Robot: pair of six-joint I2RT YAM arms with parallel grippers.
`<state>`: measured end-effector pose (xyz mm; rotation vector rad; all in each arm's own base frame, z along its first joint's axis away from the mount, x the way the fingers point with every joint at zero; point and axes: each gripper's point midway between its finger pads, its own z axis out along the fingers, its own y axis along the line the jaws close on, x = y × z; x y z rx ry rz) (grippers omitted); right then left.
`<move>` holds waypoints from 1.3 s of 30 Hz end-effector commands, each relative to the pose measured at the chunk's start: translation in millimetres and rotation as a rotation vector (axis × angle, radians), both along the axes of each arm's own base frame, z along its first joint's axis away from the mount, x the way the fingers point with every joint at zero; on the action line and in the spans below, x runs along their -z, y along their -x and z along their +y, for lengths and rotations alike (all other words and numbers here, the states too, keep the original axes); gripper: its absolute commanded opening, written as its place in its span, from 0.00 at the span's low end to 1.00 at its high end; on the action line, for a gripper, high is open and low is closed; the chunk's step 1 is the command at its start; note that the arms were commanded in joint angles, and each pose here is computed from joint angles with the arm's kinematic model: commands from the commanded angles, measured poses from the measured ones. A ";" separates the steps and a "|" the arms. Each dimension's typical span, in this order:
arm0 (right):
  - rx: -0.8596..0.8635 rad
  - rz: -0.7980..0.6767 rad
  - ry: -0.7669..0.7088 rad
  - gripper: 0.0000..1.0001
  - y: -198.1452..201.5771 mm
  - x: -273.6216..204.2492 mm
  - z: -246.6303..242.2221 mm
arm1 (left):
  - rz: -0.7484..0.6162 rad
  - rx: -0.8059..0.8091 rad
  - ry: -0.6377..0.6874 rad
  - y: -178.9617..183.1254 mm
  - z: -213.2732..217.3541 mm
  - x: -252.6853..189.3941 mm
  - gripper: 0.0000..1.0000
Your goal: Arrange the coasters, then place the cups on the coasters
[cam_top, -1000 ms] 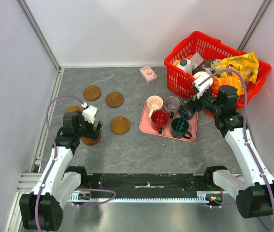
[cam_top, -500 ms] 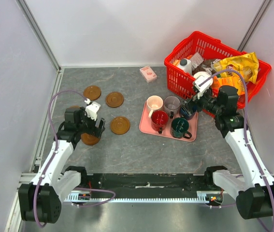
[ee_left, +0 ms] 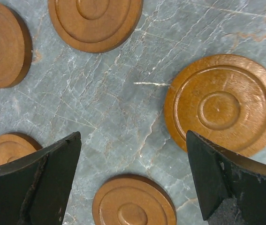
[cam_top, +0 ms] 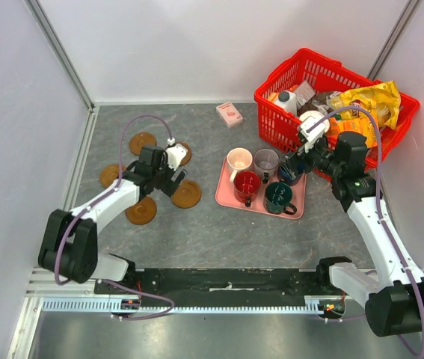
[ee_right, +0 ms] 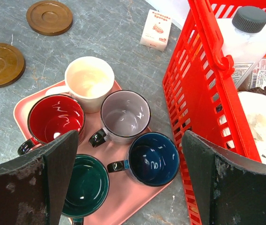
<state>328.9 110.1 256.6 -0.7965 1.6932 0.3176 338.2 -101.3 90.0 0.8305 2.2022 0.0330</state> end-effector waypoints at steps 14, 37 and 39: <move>-0.005 -0.016 -0.018 0.98 -3.3 -5.0 -1.3 | 0.036 0.046 -0.103 -15.5 -28.0 36.0 0.98; 0.004 -0.025 -0.010 0.98 -3.4 -7.4 -4.9 | 0.087 -0.039 -0.226 -14.2 -4.2 58.9 0.98; 0.003 -0.025 -0.010 0.98 -2.9 -7.6 -4.5 | 0.087 -0.055 -0.246 -15.5 0.1 60.5 0.98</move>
